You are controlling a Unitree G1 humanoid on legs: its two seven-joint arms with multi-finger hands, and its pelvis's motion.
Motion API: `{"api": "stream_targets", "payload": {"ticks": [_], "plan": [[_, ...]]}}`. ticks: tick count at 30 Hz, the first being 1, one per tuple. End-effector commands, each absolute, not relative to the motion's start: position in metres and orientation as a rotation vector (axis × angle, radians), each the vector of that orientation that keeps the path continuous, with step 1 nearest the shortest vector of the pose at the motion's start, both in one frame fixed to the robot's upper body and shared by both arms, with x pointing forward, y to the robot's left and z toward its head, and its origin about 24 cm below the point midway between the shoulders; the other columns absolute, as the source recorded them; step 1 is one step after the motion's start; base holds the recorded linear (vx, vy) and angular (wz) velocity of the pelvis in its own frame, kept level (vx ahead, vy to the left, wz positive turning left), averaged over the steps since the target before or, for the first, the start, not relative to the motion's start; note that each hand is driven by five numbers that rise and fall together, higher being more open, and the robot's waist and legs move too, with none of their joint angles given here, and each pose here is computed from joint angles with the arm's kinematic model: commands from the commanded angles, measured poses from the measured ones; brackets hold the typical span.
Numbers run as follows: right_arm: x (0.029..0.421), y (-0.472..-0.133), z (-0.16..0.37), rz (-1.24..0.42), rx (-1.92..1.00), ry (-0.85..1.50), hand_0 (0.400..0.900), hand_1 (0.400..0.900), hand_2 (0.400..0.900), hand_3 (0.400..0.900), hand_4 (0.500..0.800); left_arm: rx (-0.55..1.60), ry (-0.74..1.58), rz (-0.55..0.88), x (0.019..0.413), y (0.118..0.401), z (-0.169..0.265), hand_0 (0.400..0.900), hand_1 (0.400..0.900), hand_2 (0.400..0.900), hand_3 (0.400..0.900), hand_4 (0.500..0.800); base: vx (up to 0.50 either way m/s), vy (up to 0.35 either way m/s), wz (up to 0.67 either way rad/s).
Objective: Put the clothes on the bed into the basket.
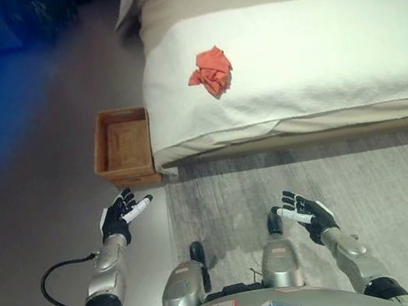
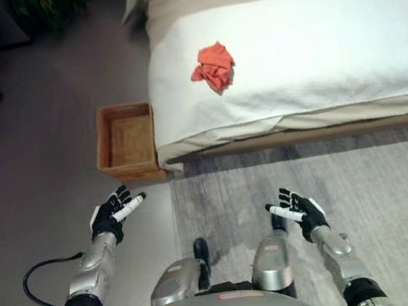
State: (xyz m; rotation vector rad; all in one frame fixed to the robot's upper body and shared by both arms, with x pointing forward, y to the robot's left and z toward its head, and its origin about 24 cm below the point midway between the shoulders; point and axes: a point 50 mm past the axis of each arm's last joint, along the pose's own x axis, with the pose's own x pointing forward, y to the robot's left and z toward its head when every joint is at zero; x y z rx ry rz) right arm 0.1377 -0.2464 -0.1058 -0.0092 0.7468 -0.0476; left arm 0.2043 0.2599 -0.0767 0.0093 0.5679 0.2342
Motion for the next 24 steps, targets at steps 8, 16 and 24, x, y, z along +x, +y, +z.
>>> {"api": "stream_targets", "payload": {"ticks": [8, 16, 24], "plan": [[0.191, -0.257, -0.074, -0.095, -0.041, 0.539, 0.900, 0.900, 0.900, 0.900, 0.800, 0.044, 0.391, 0.260, 0.224, 0.267, -0.048, 0.900, 0.900, 0.900, 0.900, 0.800, 0.253, -0.066, 0.13], [0.209, -0.268, -0.059, -0.131, -0.084, 0.468, 0.900, 0.900, 0.900, 0.900, 0.800, -0.010, 0.313, 0.263, 0.252, 0.254, -0.032, 0.900, 0.900, 0.900, 0.900, 0.800, 0.210, -0.153, 0.26], [0.226, -0.274, -0.046, -0.205, -0.066, 0.396, 0.900, 0.900, 0.900, 0.900, 0.800, -0.007, 0.245, 0.230, 0.285, 0.241, -0.011, 0.900, 0.900, 0.900, 0.900, 0.800, 0.171, -0.273, -0.05]]}}
